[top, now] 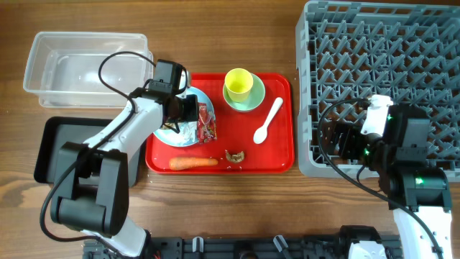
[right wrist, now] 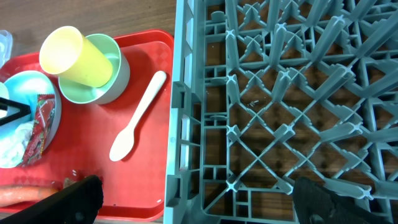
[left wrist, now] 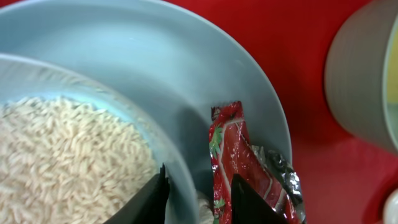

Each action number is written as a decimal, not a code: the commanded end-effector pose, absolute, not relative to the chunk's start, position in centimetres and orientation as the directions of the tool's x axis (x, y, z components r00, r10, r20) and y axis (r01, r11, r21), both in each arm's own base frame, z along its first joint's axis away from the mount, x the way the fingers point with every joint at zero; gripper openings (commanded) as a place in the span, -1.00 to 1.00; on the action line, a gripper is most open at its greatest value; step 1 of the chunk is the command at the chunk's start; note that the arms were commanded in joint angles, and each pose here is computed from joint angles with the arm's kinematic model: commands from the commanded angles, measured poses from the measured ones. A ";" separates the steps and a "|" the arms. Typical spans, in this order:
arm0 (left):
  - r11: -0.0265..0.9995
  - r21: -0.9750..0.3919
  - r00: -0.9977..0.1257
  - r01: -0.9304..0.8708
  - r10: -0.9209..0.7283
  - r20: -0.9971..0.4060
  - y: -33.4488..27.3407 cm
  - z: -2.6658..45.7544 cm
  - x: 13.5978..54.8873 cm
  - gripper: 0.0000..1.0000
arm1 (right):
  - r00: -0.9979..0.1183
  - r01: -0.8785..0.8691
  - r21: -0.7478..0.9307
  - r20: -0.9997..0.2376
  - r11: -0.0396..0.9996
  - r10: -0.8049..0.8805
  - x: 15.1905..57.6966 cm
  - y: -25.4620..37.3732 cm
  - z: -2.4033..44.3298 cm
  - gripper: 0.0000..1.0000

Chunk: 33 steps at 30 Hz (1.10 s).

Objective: Sort waste into correct bins and load items into the dishwasher rack
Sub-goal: 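Reach the left gripper to the light-blue rice bowl and grasp its rim, then carry the bowl over the black tray and tip rice out with left gripper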

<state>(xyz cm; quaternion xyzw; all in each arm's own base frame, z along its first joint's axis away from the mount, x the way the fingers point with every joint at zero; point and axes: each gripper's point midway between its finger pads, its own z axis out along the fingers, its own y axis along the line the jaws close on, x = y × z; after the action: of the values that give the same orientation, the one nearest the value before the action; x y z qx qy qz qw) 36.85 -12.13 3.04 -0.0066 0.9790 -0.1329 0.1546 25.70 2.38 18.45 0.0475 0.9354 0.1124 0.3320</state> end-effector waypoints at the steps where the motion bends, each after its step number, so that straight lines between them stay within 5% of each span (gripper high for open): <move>1: 0.965 -0.259 -0.949 0.033 -0.051 -0.312 -12.3 3.2 37.3 -0.85 | -0.762 -0.004 0.255 -0.627 0.967 0.162 26.0 2.8 19.5 0.99; 27: 0.975 -0.222 -0.909 -0.003 -0.095 -0.405 -10.0 12.1 33.8 -0.92 | -0.764 -0.003 0.255 -0.624 0.967 0.162 25.9 2.8 19.4 0.99; 33: 0.941 -0.255 -0.891 -0.221 -0.302 -0.341 -6.1 13.5 31.7 -0.92 | -0.764 -0.004 0.254 -0.624 0.967 0.161 25.9 2.8 19.4 0.99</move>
<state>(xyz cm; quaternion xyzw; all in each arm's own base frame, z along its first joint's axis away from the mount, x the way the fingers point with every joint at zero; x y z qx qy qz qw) 32.14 -8.65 12.44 -0.0601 0.9745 -0.1091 0.1864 25.62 2.39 18.38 0.0478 0.9361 0.1125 0.3298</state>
